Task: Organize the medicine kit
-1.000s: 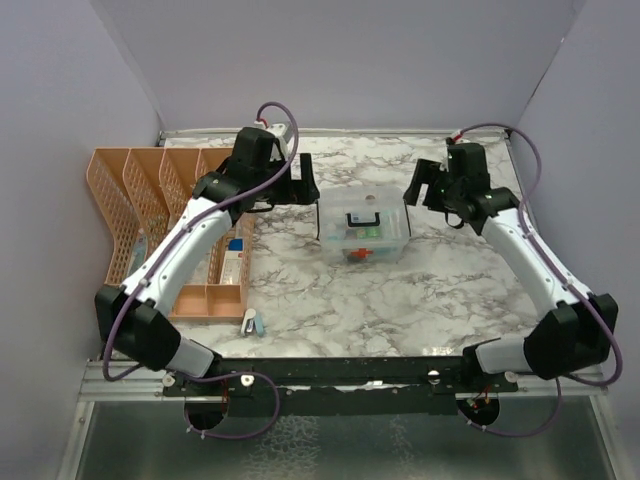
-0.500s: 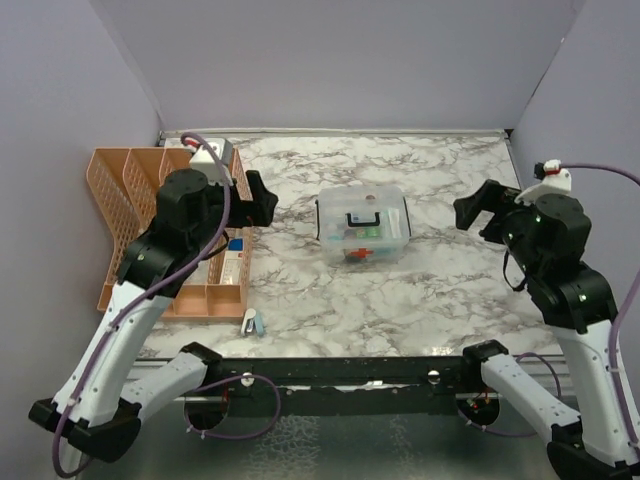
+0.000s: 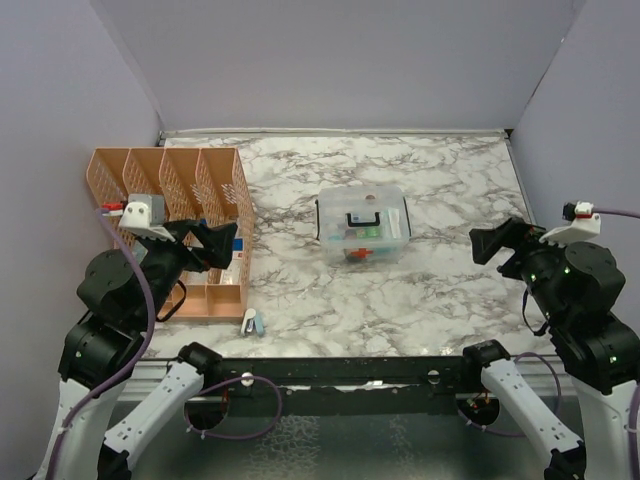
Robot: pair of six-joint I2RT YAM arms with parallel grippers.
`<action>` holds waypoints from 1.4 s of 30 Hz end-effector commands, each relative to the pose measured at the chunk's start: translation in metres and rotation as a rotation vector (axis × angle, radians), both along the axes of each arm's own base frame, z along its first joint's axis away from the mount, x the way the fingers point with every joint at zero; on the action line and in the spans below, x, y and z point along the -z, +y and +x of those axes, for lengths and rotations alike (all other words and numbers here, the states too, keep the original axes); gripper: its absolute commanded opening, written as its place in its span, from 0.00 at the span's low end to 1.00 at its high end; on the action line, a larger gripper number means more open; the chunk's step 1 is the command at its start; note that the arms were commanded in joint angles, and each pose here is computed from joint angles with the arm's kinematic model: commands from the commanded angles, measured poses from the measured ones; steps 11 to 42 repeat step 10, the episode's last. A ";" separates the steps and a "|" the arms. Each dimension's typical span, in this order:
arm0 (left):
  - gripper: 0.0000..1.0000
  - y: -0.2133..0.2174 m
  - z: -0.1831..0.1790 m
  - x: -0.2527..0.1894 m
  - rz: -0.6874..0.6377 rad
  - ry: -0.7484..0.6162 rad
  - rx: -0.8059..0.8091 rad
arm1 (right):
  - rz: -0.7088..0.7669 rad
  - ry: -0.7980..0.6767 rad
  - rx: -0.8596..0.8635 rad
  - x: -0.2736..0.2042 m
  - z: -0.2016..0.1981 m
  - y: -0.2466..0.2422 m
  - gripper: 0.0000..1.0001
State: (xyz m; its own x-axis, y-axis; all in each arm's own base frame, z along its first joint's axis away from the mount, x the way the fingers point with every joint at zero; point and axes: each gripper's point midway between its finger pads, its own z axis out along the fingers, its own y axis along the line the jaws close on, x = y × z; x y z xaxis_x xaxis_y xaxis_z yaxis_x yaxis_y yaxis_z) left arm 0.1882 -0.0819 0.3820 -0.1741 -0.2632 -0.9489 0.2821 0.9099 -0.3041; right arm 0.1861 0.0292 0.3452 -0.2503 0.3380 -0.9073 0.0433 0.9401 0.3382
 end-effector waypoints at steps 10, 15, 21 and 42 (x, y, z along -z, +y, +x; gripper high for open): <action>0.99 0.026 -0.016 -0.005 -0.029 -0.048 -0.093 | 0.029 -0.004 -0.047 -0.010 -0.019 0.005 1.00; 0.99 0.026 -0.016 -0.005 -0.029 -0.048 -0.093 | 0.029 -0.004 -0.047 -0.010 -0.019 0.005 1.00; 0.99 0.026 -0.016 -0.005 -0.029 -0.048 -0.093 | 0.029 -0.004 -0.047 -0.010 -0.019 0.005 1.00; 0.99 0.026 -0.016 -0.005 -0.029 -0.048 -0.093 | 0.029 -0.004 -0.047 -0.010 -0.019 0.005 1.00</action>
